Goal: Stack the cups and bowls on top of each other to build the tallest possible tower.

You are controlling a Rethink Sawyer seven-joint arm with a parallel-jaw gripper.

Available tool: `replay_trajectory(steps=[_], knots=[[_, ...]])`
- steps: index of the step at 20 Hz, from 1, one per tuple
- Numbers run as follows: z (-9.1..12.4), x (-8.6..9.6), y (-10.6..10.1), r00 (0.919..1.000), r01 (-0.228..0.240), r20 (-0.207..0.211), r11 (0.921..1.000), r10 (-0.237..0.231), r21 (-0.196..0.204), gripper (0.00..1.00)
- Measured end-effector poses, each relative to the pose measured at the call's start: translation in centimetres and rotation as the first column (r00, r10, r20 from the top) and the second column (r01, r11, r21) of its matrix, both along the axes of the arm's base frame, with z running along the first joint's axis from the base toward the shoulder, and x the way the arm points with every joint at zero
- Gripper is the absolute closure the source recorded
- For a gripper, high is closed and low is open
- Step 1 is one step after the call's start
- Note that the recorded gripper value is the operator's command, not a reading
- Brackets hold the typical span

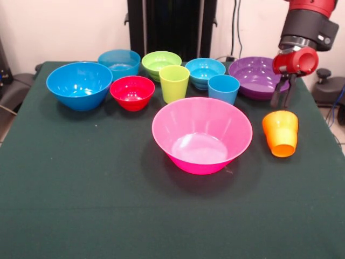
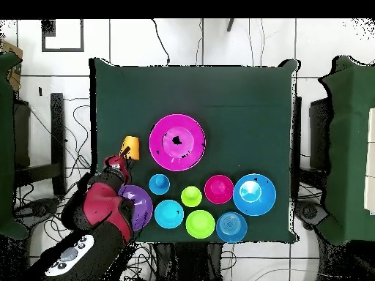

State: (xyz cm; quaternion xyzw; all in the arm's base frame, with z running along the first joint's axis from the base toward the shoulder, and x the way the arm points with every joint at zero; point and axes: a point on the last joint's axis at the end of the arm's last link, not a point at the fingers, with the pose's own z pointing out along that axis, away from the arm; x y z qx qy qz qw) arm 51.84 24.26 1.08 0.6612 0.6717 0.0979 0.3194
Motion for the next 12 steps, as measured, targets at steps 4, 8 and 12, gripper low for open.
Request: replay_trajectory(steps=[4, 8, 12], knots=[[-0.4, -0.6, -0.1, 1.0000, -0.008, 0.003, 1.0000, 0.008, 0.000, 0.00], [-1.0, -1.1, 0.2, 0.9990, -0.033, 0.029, 0.9995, 0.033, -0.002, 0.00], [-2.2, -1.6, 0.2, 0.9982, -0.050, 0.033, 0.9987, 0.050, -0.008, 0.00]])
